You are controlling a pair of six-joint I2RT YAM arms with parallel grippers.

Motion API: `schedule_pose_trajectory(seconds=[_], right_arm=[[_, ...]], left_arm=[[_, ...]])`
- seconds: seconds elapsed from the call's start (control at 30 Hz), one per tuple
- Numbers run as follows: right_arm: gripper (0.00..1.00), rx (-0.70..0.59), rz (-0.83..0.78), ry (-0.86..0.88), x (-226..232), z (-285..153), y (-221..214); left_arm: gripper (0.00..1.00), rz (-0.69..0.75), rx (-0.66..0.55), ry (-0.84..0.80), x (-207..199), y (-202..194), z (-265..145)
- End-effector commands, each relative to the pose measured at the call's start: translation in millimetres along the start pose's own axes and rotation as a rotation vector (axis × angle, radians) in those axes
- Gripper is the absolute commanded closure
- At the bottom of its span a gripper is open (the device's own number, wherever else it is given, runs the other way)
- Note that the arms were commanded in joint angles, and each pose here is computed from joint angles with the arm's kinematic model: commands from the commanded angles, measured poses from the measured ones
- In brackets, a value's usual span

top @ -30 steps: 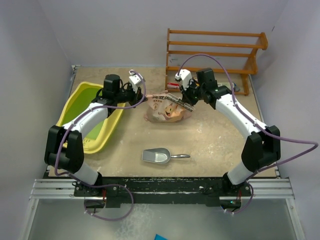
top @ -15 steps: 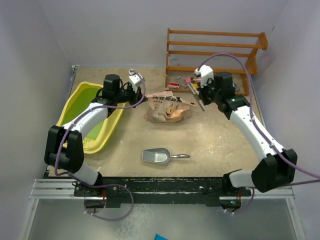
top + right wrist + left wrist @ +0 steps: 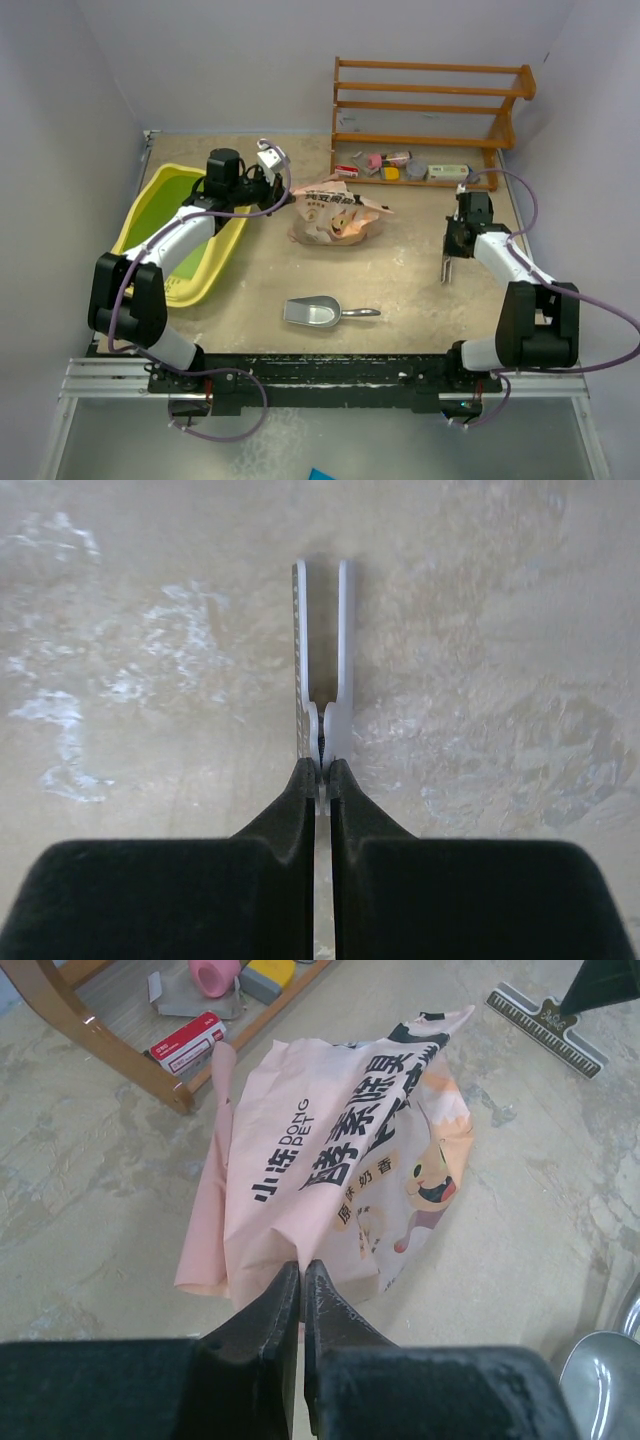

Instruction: Fill the litter box with clean litter

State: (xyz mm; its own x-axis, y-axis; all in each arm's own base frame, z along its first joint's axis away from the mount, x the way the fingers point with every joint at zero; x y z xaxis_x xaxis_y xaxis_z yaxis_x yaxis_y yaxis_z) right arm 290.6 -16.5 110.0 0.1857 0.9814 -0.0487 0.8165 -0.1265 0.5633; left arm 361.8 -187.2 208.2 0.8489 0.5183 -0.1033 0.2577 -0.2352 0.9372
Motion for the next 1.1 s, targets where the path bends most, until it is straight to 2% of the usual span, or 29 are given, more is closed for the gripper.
schedule_pose_trajectory(seconds=[0.0, 0.1, 0.2, 0.3, 0.37, 0.43, 0.5, 0.53, 0.63, 0.7, 0.77, 0.9, 1.07], right_arm=[[1.0, -0.105, 0.138, 0.016, -2.3, 2.4, 14.0], [1.0, -0.064, 0.127, 0.022, -2.1, 8.0, 11.4], [0.99, -0.045, 0.13, 0.018, -2.0, 9.4, 10.2], [0.82, -0.066, 0.145, 0.02, -2.2, 3.5, 11.9], [0.62, -0.086, 0.149, 0.036, -1.1, -3.4, 14.4], [0.54, -0.111, 0.153, 0.058, 0.5, -11.6, 18.1], [0.5, -0.142, 0.157, 0.076, 1.5, -22.1, 23.0], [0.49, -0.157, 0.156, 0.093, 2.7, -28.4, 25.2], [0.48, -0.195, 0.146, 0.112, 2.2, -49.1, 30.0], [0.48, -0.24, 0.131, 0.119, 0.1, -63.8, 32.6], [0.48, -0.281, 0.129, 0.151, 2.3, -77.4, 35.4], [0.43, -0.334, 0.111, 0.198, 4.8, -98.9, 37.4], [0.42, -0.345, 0.082, 0.224, 5.9, -111.5, 36.0]], left_arm=[[0.91, 0.052, -0.081, -0.052, -15.0, 29.9, -4.1], [0.81, 0.047, -0.083, -0.051, -15.0, 30.7, -3.9], [0.62, 0.034, -0.095, -0.059, -17.1, 34.9, -5.1], [0.44, 0.023, -0.118, -0.059, -20.2, 42.2, -9.3], [0.37, -0.057, -0.13, -0.04, -20.6, 49.6, -12.7], [0.37, -0.176, -0.136, -0.03, -13.1, 59.7, -18.9], [0.46, -0.348, -0.128, -0.028, -2.6, 66.9, -24.8], [0.52, -0.465, -0.119, -0.024, 5.3, 69.3, -28.4], [0.61, -0.763, -0.098, -0.164, 20.2, 67.1, -37.2], [0.61, -0.867, -0.116, -0.232, 28.6, 61.3, -32.9], [0.63, -0.97, -0.035, -0.214, 34.4, 46.1, -22.1], [0.6, -0.94, 0.196, -0.082, 37.4, 32.5, 0.2], [0.59, -0.906, 0.149, -0.1, 39.9, 48.6, 5.6]])
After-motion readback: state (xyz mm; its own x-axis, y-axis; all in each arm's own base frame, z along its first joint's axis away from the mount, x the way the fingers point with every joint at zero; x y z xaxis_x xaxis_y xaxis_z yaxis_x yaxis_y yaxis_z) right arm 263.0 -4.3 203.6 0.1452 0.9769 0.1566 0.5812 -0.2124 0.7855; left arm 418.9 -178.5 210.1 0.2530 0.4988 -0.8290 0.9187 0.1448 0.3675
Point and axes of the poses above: each gripper's point midway between its finger pads, its own z axis out along the fingers, its own x axis along the line the jaws close on, y = z × x, the point moved 5 cm from there along -z, back along the fingers, and after that the axes turned 1 degree about z, right-handed, at the moved point
